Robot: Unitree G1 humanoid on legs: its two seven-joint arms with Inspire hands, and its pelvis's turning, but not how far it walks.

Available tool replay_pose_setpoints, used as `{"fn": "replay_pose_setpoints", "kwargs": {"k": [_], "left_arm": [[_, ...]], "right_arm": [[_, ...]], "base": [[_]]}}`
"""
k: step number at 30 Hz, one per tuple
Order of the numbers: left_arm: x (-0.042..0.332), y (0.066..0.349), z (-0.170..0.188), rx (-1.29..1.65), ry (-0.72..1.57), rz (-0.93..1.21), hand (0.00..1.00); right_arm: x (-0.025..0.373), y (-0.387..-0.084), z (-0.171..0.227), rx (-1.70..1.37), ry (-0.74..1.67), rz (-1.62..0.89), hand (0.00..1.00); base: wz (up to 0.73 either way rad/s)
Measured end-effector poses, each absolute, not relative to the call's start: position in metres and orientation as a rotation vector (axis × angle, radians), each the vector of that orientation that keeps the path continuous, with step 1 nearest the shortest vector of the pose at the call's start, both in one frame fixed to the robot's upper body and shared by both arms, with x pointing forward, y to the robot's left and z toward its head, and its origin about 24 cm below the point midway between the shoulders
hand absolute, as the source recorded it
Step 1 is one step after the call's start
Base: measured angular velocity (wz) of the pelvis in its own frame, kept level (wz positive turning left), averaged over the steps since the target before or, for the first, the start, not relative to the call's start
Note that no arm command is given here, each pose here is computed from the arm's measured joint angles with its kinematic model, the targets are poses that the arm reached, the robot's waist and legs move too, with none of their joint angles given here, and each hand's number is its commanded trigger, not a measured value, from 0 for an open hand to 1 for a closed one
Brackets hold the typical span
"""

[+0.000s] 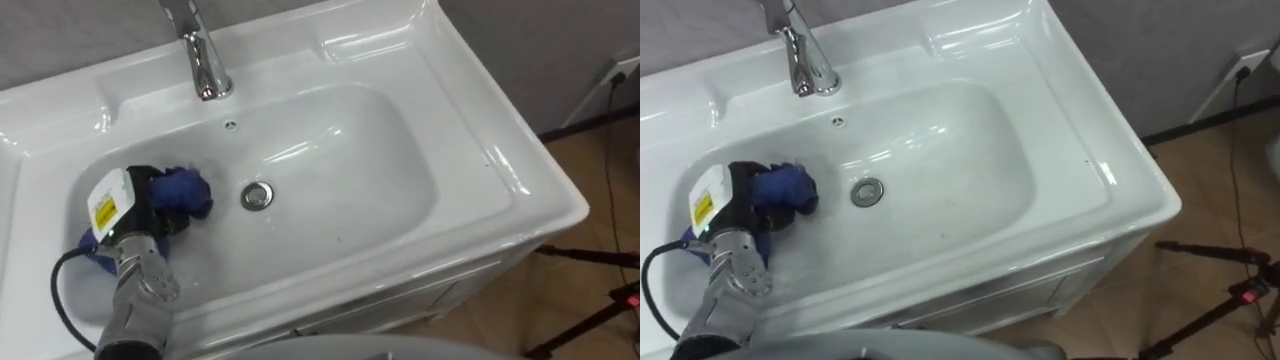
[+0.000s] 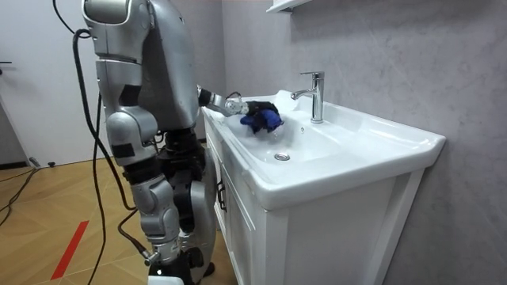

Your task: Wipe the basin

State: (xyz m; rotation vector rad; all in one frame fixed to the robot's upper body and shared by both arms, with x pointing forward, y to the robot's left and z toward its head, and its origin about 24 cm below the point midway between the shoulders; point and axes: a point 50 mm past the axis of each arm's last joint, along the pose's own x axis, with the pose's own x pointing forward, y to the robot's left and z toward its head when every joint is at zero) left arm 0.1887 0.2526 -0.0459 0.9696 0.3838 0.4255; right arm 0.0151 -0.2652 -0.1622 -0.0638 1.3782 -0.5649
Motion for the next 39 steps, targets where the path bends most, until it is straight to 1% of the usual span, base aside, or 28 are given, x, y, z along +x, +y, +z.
{"fn": "replay_pose_setpoints", "kwargs": {"k": [3, 5, 9, 18, 22, 29, 36, 39], "left_arm": [[0.198, 0.254, -0.023, 0.966, 0.272, 0.497, 1.00], [0.201, 0.255, -0.017, 0.971, 0.237, 0.518, 1.00], [0.203, 0.258, -0.009, 0.974, 0.206, 0.543, 1.00], [0.206, 0.263, 0.008, 0.975, 0.130, 0.618, 1.00], [0.204, 0.269, 0.009, 0.979, 0.134, 0.644, 1.00], [0.192, 0.297, 0.008, 1.021, 0.216, 0.719, 1.00], [0.171, 0.321, 0.005, 1.063, 0.289, 0.822, 1.00], [0.160, 0.325, -0.002, 1.078, 0.335, 0.826, 1.00]], "right_arm": [[0.012, -0.262, -0.164, -0.065, 1.400, -0.556, 0.00], [0.010, -0.260, -0.165, -0.068, 1.414, -0.548, 0.00], [0.009, -0.253, -0.167, -0.054, 1.434, -0.521, 0.00], [0.009, -0.253, -0.167, -0.027, 1.426, -0.540, 0.00], [0.010, -0.254, -0.167, -0.017, 1.422, -0.530, 0.00], [0.007, -0.263, -0.165, -0.029, 1.432, -0.532, 0.00], [0.000, -0.273, -0.161, -0.061, 1.425, -0.542, 0.00], [-0.003, -0.273, -0.161, -0.095, 1.441, -0.521, 0.00]], "base": [[0.14], [0.10], [0.00], [0.05], [0.00], [0.00], [0.02], [0.00]]}}
